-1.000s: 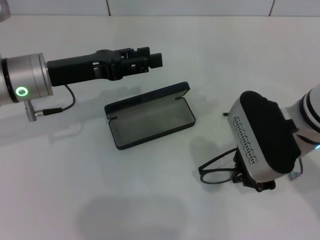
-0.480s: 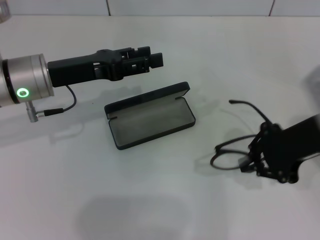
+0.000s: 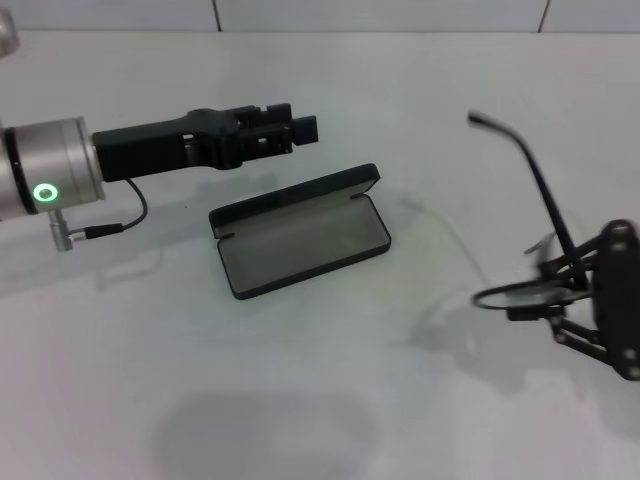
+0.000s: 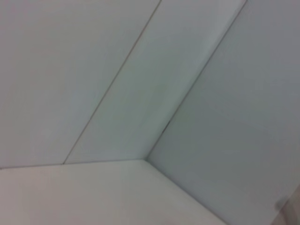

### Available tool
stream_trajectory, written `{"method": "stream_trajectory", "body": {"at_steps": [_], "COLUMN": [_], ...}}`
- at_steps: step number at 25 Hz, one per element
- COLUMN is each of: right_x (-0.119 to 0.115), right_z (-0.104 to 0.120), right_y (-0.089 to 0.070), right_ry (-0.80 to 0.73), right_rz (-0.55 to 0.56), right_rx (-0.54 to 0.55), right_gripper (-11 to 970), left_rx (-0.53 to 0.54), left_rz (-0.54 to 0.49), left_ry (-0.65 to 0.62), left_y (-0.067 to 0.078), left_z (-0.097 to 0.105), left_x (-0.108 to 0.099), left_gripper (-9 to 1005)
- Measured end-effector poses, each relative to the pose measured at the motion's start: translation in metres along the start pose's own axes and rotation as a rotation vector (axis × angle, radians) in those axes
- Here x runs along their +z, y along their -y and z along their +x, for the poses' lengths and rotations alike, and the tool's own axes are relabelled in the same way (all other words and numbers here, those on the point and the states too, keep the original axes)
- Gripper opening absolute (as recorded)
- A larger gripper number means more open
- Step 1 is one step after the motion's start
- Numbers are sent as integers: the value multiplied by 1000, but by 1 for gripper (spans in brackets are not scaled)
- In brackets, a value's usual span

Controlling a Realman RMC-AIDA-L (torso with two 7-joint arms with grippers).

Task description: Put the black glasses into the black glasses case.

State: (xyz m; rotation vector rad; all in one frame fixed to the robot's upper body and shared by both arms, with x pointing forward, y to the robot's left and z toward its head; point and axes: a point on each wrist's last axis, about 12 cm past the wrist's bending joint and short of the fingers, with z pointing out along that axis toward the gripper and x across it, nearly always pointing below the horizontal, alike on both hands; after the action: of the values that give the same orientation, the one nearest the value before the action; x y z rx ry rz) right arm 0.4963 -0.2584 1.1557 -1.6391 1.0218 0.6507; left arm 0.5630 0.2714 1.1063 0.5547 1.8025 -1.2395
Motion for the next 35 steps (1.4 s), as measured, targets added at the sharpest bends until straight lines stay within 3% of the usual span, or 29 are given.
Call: {"method": "stream_trajectory", "body": {"at_steps": [3,6,14,17,22,27,35], "right_x": [-9,-5,50,65,76,73,73], "right_z": [-1,-1,11,15,23,34,41], "right_y": [-11,-16,6,9,4,1,3], "right_ry": [162,273,465,477,424,364,317], "right_rz": [79,90,-46,-77,-103,-26,34], "right_rx": [-120,-187,-57,-12,65,152,203], "right_gripper": [77,72,62,53,48,48,49], "left_rx": [2,1,88,105,157,229,256], "left_rz": [-12,-24,73,119,193,296,362], "left_ry": [-18,-28,-53,-52,16,56,-19], "left_y": [-1,-1,17,22,31,43,50], "left_z": [2,6,7,6,3,4,9], "left_x": [5,16,72,87,89,83,88], "left_gripper": [683,683,683,683,682,681,680]}}
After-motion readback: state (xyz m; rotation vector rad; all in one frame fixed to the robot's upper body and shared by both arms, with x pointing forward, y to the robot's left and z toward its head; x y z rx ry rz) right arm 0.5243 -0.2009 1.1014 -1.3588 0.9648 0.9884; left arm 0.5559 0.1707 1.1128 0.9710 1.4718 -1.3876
